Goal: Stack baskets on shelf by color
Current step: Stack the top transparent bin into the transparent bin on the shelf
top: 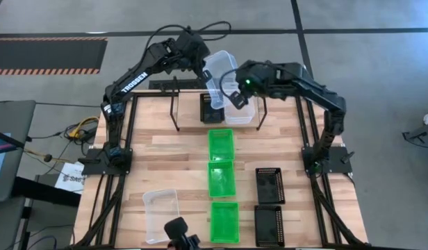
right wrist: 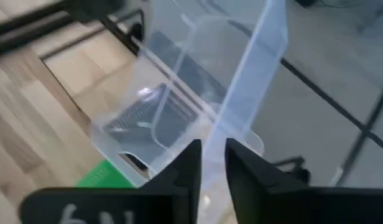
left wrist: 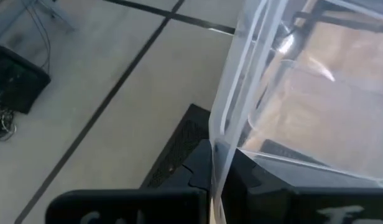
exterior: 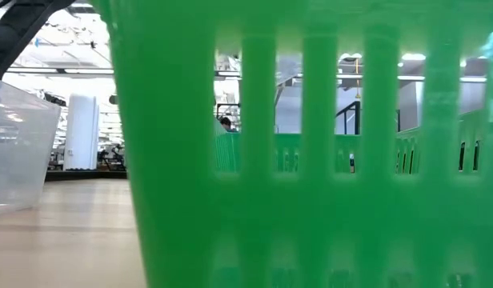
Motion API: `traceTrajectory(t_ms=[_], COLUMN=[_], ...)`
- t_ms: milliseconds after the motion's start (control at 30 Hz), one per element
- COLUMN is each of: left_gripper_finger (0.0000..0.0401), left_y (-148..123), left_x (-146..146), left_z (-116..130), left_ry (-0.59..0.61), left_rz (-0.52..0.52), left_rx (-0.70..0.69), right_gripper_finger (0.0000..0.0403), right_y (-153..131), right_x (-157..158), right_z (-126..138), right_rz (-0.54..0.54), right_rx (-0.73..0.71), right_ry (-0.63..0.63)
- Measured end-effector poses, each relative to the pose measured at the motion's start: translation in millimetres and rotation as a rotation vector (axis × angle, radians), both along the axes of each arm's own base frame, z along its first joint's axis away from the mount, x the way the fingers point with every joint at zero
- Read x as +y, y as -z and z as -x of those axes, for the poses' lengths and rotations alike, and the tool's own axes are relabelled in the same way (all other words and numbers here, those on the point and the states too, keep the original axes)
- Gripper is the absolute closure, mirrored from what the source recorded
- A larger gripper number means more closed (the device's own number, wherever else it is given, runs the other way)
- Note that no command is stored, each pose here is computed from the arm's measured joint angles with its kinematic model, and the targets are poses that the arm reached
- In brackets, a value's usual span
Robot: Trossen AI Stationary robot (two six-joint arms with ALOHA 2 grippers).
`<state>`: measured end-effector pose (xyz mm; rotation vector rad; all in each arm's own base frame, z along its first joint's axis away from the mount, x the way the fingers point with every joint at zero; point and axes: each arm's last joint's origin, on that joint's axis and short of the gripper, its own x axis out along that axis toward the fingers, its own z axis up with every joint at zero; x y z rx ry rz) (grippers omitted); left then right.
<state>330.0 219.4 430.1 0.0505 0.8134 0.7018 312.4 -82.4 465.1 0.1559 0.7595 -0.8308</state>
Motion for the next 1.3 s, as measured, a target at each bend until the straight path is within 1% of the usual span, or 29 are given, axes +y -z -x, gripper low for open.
traceTrajectory(t_ms=[67,167,233,300,367,433,533,600,667,733,800,867,933,1000,1067,1133,1167,1200,1300], left_gripper_finger=[0.0401,0.0401,0.0401,0.0401,0.0401,0.0401,0.0401,0.0401,0.0401,0.0401,0.0401,0.0401,0.0401,0.0401,0.0401,0.0401,0.0401,0.0401,0.0395], left_y=[2,9,15,17,16,15,16,15,14,14,14,14,15,15,16,16,16,16,16], left_x=[5,9,11,11,11,11,11,11,10,9,8,9,8,7,6,4,4,3,-1], left_z=[-1,-5,-8,-10,-11,-11,-11,-10,-8,-9,-8,-8,-8,-8,-8,-9,-10,-10,-13], left_ry=[-0.005,0.008,0.031,0.047,0.055,0.055,0.051,0.046,0.041,0.048,0.046,0.046,0.047,0.048,0.05,0.058,0.062,0.064,0.091], left_rz=[-0.003,0.007,0.031,0.04,0.043,0.037,0.038,0.034,0.036,0.039,0.043,0.043,0.046,0.05,0.054,0.053,0.048,0.038,0.006], left_rx=[-0.006,0.016,0.032,0.023,0.017,0.009,0.015,0.017,0.029,0.022,0.033,0.033,0.038,0.044,0.049,0.053,0.059,0.065,0.095], right_gripper_finger=[0.0291,0.0268,0.0257,0.0248,0.0243,0.024,0.0239,0.024,0.0241,0.0243,0.0245,0.0248,0.0254,0.0271,0.0307,0.0359,0.0379,0.0387,0.0393], right_y=[-2,-1,1,5,8,13,23,30,35,41,46,49,52,54,56,56,55,55,55], right_x=[-4,-8,-12,-19,-26,-35,-43,-51,-56,-65,-66,-70,-73,-75,-77,-77,-78,-79,-78], right_z=[-6,-10,-13,-11,-17,-17,-26,-27,-33,-31,-37,-36,-38,-37,-36,-35,-35,-34,-34], right_rz=[0.011,0.028,0.026,0.019,0.023,0.013,0.003,-0.022,-0.025,-0.059,-0.062,-0.074,-0.079,-0.1,-0.121,-0.125,-0.12,-0.114,-0.118], right_rx=[-0.041,-0.04,-0.032,-0.01,-0.017,0.008,0.029,0.064,0.059,0.088,0.094,0.113,0.115,0.116,0.121,0.124,0.125,0.122,0.125], right_ry=[-0.025,-0.054,-0.044,-0.021,-0.001,0.022,0.033,0.043,0.049,0.057,0.053,0.062,0.065,0.073,0.079,0.083,0.088,0.092,0.095])
